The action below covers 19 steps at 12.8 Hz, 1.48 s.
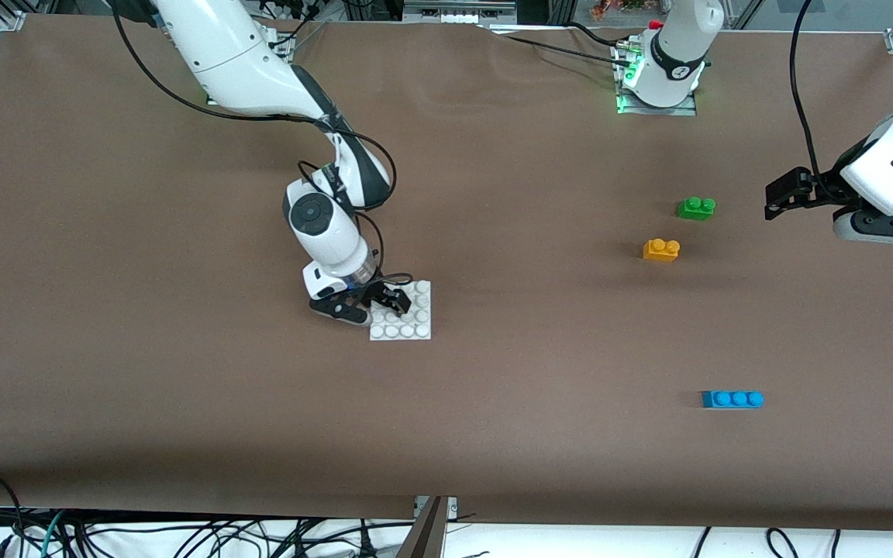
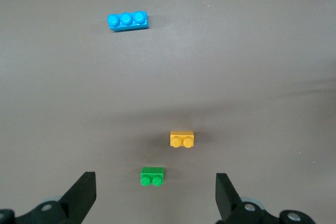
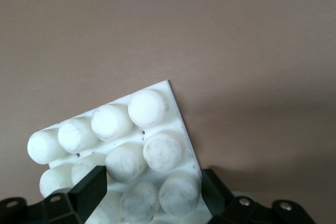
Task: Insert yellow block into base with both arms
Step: 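Slide the white base plate toward the table middle with the right gripper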
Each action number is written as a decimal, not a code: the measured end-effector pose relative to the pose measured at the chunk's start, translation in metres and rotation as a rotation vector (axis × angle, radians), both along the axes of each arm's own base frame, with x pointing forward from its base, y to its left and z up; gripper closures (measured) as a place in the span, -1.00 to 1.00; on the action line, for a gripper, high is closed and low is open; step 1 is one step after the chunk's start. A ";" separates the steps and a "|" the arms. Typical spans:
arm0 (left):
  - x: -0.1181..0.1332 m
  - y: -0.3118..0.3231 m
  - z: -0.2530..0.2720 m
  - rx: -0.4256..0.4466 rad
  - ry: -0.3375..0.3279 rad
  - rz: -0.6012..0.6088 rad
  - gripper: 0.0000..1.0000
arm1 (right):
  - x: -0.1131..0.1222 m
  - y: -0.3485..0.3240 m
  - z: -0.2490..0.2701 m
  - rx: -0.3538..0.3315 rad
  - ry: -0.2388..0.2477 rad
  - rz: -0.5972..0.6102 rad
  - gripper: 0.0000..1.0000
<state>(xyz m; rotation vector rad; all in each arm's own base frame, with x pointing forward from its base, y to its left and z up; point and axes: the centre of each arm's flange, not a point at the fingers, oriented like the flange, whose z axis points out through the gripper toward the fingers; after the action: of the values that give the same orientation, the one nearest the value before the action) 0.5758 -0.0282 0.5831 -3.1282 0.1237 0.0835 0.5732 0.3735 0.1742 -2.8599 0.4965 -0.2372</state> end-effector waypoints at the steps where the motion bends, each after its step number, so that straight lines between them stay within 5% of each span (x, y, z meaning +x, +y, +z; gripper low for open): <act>1: 0.000 0.000 0.000 0.000 0.000 0.000 -1.00 | -0.001 0.008 0.000 0.005 -0.003 -0.008 -0.65; 19: 0.000 0.003 0.000 0.000 0.002 0.005 -1.00 | -0.057 0.130 -0.001 0.071 -0.010 -0.042 -0.62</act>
<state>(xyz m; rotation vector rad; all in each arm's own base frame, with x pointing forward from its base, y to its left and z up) 0.5757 -0.0256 0.5829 -3.1282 0.1165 0.0868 0.5163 0.5032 0.1736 -2.7806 0.5516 -0.2361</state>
